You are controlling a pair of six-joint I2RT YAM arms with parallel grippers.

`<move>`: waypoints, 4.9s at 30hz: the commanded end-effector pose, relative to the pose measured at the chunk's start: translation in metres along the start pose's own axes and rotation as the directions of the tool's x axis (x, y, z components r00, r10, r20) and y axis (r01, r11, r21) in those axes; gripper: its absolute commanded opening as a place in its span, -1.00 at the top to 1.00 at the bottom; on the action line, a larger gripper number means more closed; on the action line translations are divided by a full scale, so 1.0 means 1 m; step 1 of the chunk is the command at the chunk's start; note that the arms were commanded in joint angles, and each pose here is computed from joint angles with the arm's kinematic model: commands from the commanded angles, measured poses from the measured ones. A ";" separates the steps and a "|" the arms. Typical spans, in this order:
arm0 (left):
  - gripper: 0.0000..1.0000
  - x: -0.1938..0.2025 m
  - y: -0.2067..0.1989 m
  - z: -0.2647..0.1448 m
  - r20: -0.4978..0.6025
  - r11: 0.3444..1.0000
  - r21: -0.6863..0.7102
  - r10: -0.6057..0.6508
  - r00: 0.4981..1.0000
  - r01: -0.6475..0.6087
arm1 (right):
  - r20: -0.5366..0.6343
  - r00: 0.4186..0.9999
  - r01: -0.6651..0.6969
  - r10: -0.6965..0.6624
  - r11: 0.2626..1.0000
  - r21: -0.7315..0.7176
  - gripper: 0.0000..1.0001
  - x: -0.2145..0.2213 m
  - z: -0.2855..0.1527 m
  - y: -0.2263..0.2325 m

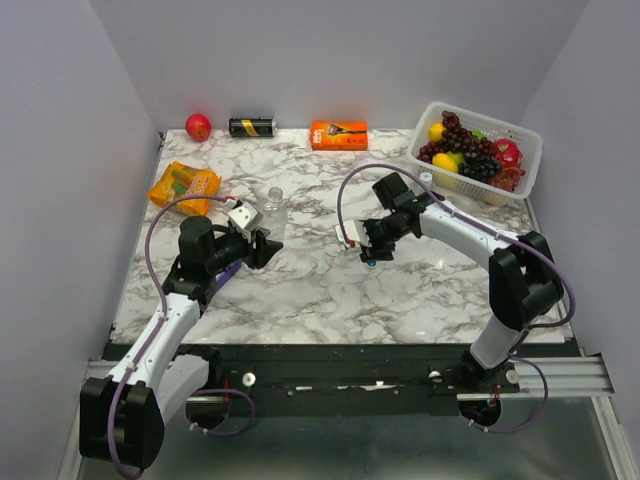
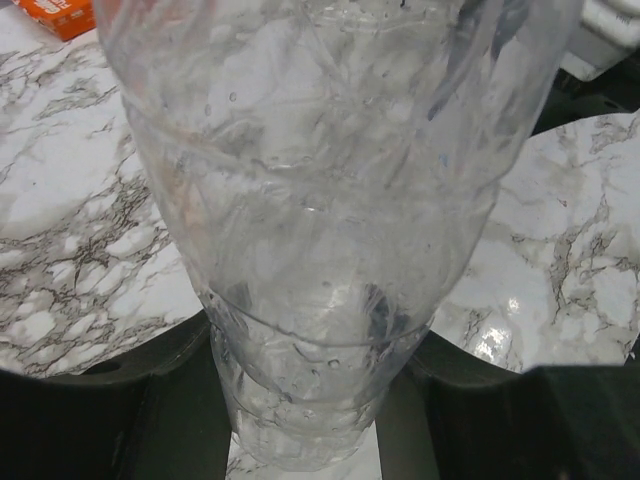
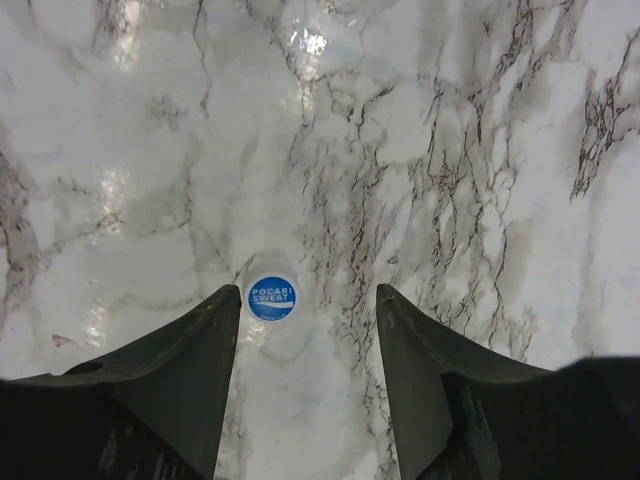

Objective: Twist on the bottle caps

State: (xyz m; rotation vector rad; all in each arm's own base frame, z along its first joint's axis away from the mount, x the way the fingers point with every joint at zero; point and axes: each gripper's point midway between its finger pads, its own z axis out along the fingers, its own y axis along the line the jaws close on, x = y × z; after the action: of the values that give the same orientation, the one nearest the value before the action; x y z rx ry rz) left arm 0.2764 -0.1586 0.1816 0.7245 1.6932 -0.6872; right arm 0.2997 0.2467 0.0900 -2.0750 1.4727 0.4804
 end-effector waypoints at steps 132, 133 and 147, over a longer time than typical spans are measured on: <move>1.00 -0.022 -0.012 0.065 0.001 0.952 -0.188 0.246 0.969 -0.241 | 0.030 0.554 -0.830 0.832 0.555 -0.045 0.59 -0.190 -0.048 -0.030; 1.00 -0.013 -0.013 0.065 -0.023 0.954 -0.179 0.240 0.970 -0.241 | 0.052 0.574 -0.817 0.817 0.576 -0.034 0.43 -0.192 -0.052 -0.036; 1.00 0.049 -0.059 0.064 -0.157 0.937 0.198 0.319 0.935 -0.287 | 0.423 0.848 -0.384 0.321 0.921 0.071 -0.64 -0.262 -0.185 -0.033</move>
State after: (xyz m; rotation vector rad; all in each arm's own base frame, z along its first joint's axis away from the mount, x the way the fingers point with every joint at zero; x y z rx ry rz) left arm 0.2801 -0.2166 0.1048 1.0013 1.7997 -0.4115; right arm 0.2791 0.3513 0.3690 -1.2460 1.8576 0.8171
